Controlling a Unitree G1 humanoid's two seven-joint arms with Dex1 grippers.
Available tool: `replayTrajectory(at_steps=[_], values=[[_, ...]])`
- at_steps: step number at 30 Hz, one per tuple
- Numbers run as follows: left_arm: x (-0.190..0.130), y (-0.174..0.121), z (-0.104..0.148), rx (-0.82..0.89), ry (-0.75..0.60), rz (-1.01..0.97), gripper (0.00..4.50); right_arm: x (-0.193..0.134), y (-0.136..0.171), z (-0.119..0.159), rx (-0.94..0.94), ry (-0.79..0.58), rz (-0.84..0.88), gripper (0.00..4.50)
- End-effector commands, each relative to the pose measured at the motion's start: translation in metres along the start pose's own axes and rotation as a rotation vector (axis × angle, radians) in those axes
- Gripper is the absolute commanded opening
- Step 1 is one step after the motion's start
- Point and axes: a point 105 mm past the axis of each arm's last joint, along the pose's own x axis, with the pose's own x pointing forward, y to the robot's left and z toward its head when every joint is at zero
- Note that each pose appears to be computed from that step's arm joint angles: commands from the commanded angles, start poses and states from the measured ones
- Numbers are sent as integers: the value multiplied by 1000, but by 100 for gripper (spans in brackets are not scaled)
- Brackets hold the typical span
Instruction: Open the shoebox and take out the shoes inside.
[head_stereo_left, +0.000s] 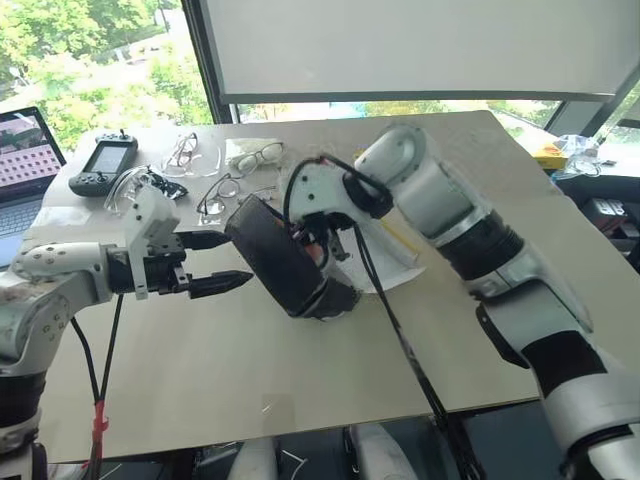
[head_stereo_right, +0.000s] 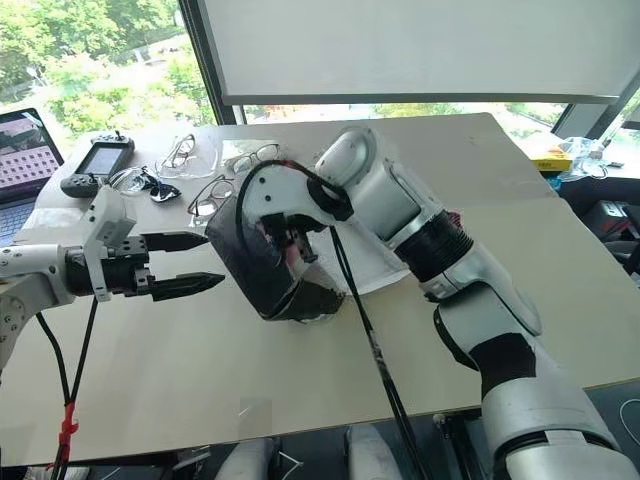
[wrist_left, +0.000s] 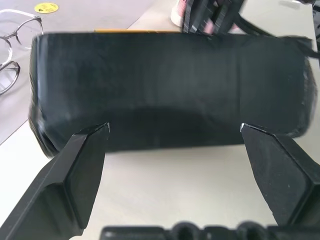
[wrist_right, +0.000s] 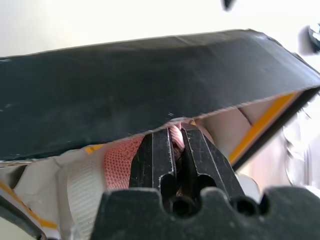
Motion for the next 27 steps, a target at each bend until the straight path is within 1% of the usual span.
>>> replayTrajectory(at_steps=[1, 4, 7, 10, 14, 16, 17, 21, 23, 25, 27], values=[[1, 0, 9, 44, -20, -11, 450, -21, -14, 10, -106, 64, -124, 5], [3, 1, 10, 49, -20, -20, 450, -9, -8, 17, -140, 59, -106, 5], [5, 3, 13, 54, -24, -26, 450, -9, -19, 17, -158, 86, -143, 5], [6, 3, 13, 57, -25, -29, 450, -19, -30, 6, -188, 155, -184, 5], [5, 2, 12, 56, -25, -30, 450, -41, -32, -25, -255, 317, -172, 5], [5, 2, 12, 55, -25, -30, 450, -51, -35, -34, -281, 372, -187, 5], [5, 2, 12, 56, -27, -30, 450, -51, -35, -34, -290, 369, -191, 5], [5, 4, 13, 60, -32, -24, 450, -23, -29, -3, -264, 192, -159, 5], [4, 5, 14, 64, -31, -16, 450, -8, -35, 15, -257, 118, -194, 5], [-1, 6, 14, 68, -25, 2, 450, 13, -41, 41, -260, 19, -230, 5], [-5, 7, 14, 69, -20, 14, 450, 26, -43, 57, -262, -34, -241, 5]])
